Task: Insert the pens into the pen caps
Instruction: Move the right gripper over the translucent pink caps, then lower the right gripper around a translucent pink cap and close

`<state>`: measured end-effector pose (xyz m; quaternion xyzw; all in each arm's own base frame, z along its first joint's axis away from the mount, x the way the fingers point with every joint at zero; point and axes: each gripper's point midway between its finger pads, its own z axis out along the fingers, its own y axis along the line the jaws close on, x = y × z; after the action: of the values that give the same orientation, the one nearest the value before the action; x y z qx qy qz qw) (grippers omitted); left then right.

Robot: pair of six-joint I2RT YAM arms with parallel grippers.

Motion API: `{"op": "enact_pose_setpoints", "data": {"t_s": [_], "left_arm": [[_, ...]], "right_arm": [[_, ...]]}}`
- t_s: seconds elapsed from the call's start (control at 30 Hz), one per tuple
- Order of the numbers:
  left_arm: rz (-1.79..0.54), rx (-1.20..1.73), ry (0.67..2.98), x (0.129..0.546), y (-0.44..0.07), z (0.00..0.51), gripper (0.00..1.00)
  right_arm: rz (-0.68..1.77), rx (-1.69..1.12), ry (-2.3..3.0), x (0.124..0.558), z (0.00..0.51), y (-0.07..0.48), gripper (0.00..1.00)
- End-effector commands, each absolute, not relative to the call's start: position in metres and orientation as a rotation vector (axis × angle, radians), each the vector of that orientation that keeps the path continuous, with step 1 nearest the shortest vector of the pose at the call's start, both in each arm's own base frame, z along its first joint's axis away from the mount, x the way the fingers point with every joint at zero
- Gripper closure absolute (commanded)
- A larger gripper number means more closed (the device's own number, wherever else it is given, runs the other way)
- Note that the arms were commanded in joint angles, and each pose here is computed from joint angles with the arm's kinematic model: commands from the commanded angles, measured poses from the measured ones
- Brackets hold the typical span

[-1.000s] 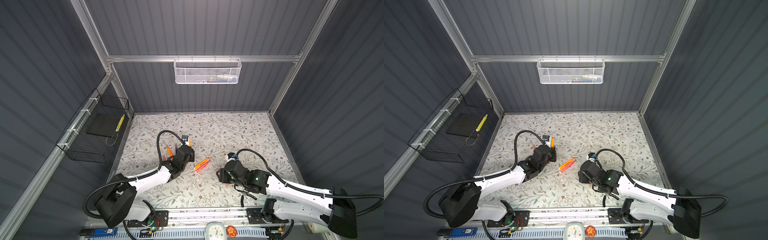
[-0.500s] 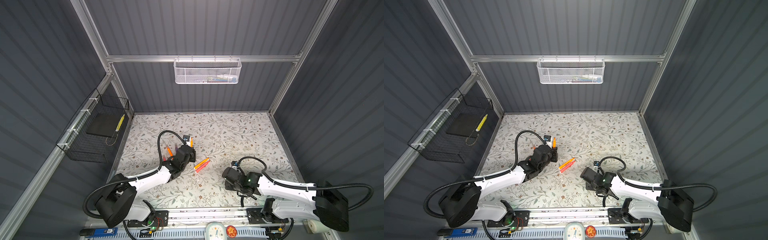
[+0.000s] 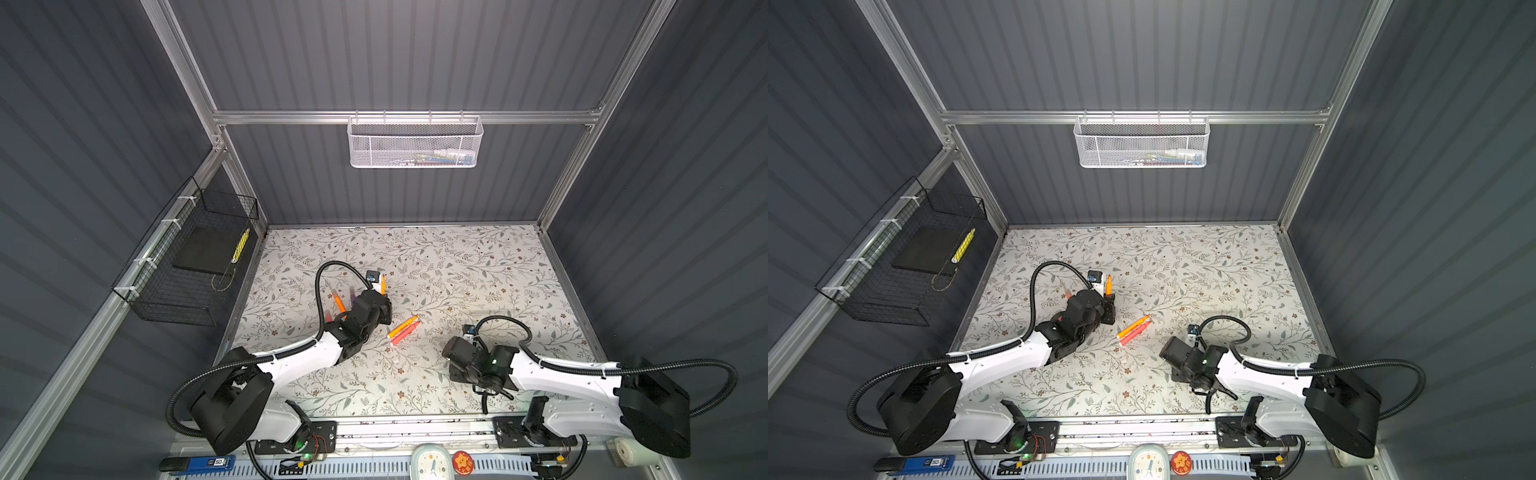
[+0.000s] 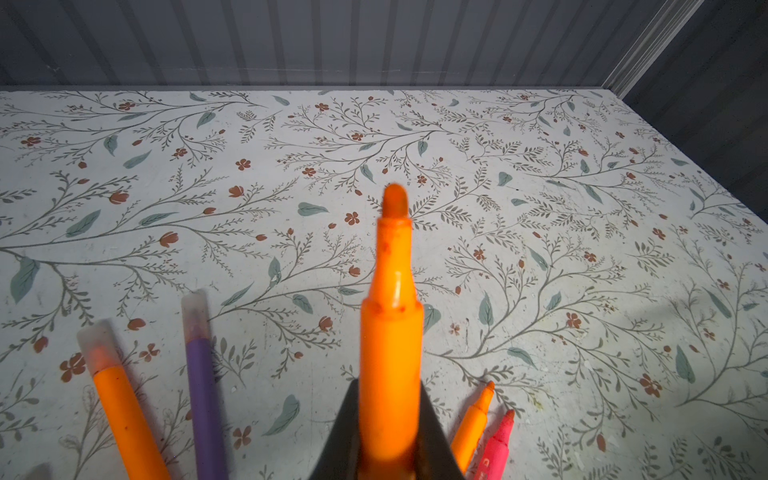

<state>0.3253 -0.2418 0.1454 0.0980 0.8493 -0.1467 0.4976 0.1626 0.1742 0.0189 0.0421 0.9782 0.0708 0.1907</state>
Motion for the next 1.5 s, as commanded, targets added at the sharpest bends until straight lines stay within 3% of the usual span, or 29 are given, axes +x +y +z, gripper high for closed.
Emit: {"op": "enact_pose_setpoints", "data": {"t_s": [0.0, 0.37, 0.57, 1.47], "left_arm": [[-0.365, 0.251, 2.05, 0.325, -0.245, 0.147, 1.0], [-0.375, 0.258, 2.053, 0.325, -0.247, 0.147, 1.0], [-0.382, 0.26, 2.049, 0.325, -0.248, 0.148, 1.0], [-0.39, 0.278, 2.059, 0.325, -0.252, 0.146, 1.0]], "right_arm": [[0.166, 0.116, 2.757, 0.162, 0.019, 0.173, 0.62], [0.021, 0.124, 2.746, 0.163, 0.016, 0.153, 0.66], [-0.034, 0.098, 2.756, 0.163, 0.014, 0.15, 0.75], [-0.03, 0.046, 2.816, 0.153, 0.002, 0.157, 0.71]]}}
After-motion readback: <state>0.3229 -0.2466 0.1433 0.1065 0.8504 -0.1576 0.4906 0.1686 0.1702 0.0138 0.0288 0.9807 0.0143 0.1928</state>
